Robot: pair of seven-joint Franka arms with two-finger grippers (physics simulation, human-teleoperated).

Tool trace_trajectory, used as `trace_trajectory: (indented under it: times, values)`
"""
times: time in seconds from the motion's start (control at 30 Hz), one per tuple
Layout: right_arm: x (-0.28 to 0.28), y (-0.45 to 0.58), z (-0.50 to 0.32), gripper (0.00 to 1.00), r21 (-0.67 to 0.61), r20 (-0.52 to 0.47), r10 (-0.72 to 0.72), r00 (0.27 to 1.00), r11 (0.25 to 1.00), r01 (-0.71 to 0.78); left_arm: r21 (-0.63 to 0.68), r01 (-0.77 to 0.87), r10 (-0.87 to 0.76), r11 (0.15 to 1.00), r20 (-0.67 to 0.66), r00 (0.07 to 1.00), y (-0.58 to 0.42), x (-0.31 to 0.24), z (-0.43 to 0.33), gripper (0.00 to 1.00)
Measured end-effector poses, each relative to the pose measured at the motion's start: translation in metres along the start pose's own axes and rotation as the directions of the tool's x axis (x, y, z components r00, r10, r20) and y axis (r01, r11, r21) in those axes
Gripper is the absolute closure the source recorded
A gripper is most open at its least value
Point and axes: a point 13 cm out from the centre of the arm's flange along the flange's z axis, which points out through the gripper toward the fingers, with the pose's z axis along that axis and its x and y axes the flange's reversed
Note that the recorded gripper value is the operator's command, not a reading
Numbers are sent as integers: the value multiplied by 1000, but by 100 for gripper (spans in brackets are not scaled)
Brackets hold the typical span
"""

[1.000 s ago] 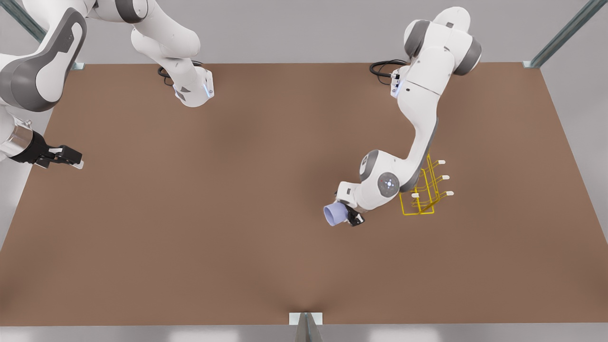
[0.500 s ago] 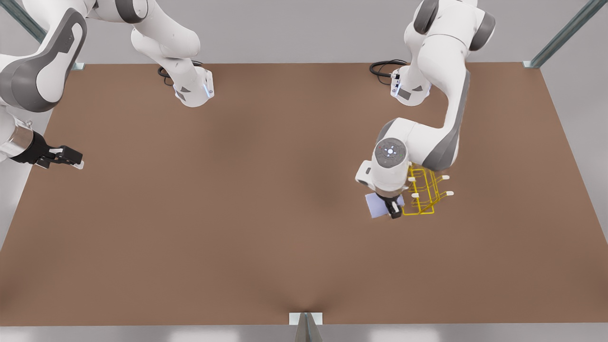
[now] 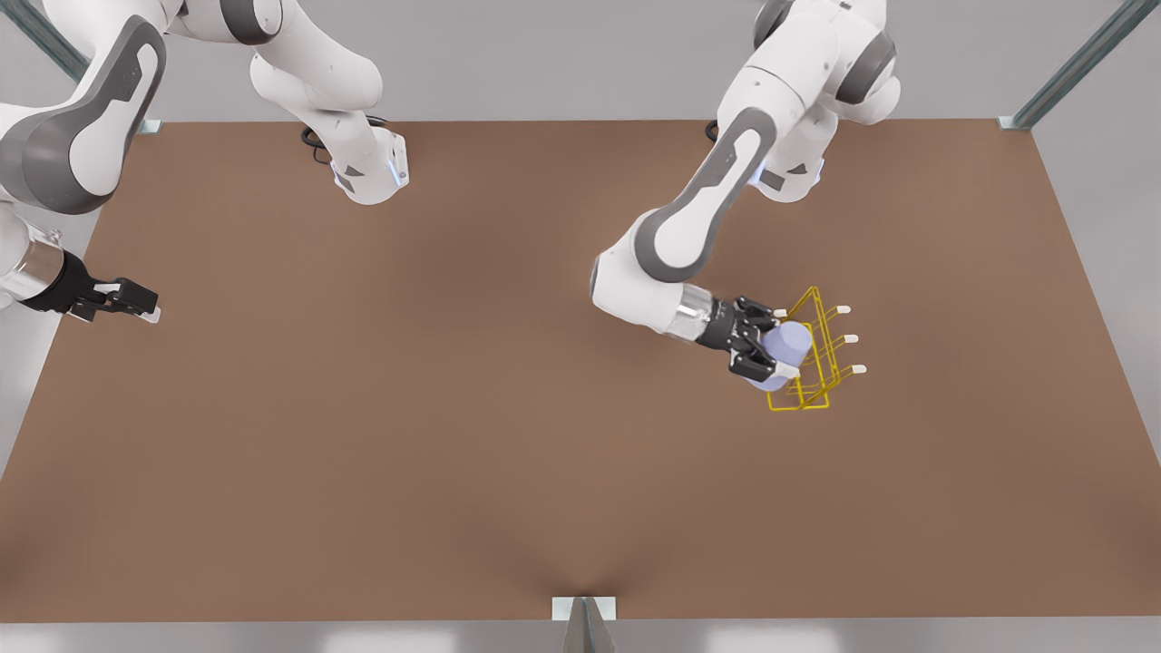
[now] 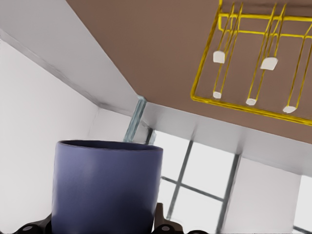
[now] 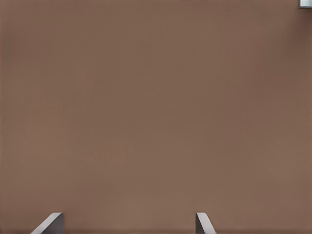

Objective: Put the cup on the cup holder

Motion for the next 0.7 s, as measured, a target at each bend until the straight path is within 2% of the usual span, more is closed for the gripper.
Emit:
trace_trajectory:
  times: [0.13,0.27,0.47,0.7]
  values:
    - [0,0,0,0,0,0,1,1000,1000,-1,-56,-19,10,998,-149,989,-3,-3,16,27]
    - [0,1,0,0,0,0,-1,1000,1000,1,-67,-43,27,997,-230,973,-12,-22,31,27]
    - [0,1,1,0,-1,-1,-1,1000,1000,1,-32,-94,79,995,-311,947,-42,-51,71,26]
    - [-1,1,1,0,-2,-1,-1,1000,1000,1,-8,-100,92,995,-336,937,-74,-63,79,26]
